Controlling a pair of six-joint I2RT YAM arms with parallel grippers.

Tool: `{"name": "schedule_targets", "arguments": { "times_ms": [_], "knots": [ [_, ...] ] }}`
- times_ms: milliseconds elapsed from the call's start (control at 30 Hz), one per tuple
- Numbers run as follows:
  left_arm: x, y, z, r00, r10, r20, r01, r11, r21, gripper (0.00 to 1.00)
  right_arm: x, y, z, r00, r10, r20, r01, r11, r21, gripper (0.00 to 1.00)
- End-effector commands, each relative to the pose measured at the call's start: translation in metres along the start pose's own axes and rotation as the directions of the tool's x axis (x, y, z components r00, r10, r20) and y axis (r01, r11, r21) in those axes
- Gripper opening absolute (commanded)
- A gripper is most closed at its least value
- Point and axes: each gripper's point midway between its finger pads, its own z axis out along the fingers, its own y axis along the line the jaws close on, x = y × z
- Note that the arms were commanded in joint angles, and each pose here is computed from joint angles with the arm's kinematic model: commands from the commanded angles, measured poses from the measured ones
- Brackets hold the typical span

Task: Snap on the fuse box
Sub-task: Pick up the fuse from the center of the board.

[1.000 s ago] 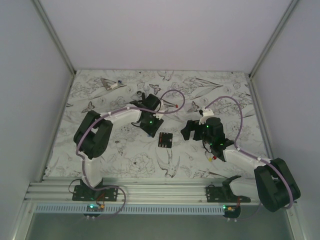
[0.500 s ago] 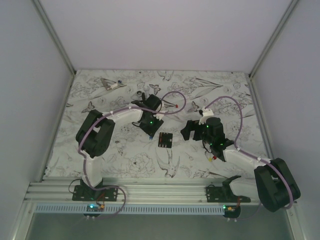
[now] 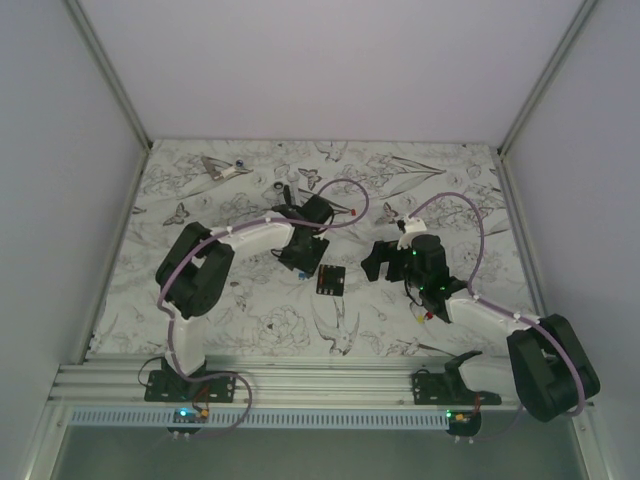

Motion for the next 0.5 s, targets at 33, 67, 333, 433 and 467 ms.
{"name": "schedule_targets", "arguments": {
  "times_ms": [33, 67, 333, 433, 467],
  "knots": [
    [0.001, 0.005, 0.001, 0.995, -0.095, -0.014, 0.094, 0.993, -0.071, 0.50, -0.012, 0.002, -0.001, 0.999, 0.011, 0.045, -0.010, 1.000, -0.012, 1.00],
    [0.002, 0.004, 0.002, 0.995, -0.100, -0.018, 0.099, 0.993, -0.070, 0.49, -0.013, 0.002, -0.001, 0.999, 0.011, 0.046, -0.010, 1.000, -0.012, 1.00],
    [0.014, -0.001, 0.011, 0.987, -0.149, -0.054, 0.144, 0.986, -0.085, 0.47, -0.013, 0.002, -0.001, 0.999, 0.012, 0.047, -0.012, 1.000, -0.013, 1.00],
    [0.019, -0.003, 0.014, 0.984, -0.168, -0.067, 0.162, 0.983, -0.086, 0.46, -0.012, 0.002, -0.001, 0.999, 0.012, 0.046, -0.012, 1.000, -0.011, 1.00],
    [0.020, -0.003, 0.015, 0.982, -0.173, -0.072, 0.166, 0.982, -0.088, 0.46, -0.013, 0.002, -0.001, 0.999, 0.013, 0.048, -0.012, 1.000, -0.012, 1.00]
  ]
}}
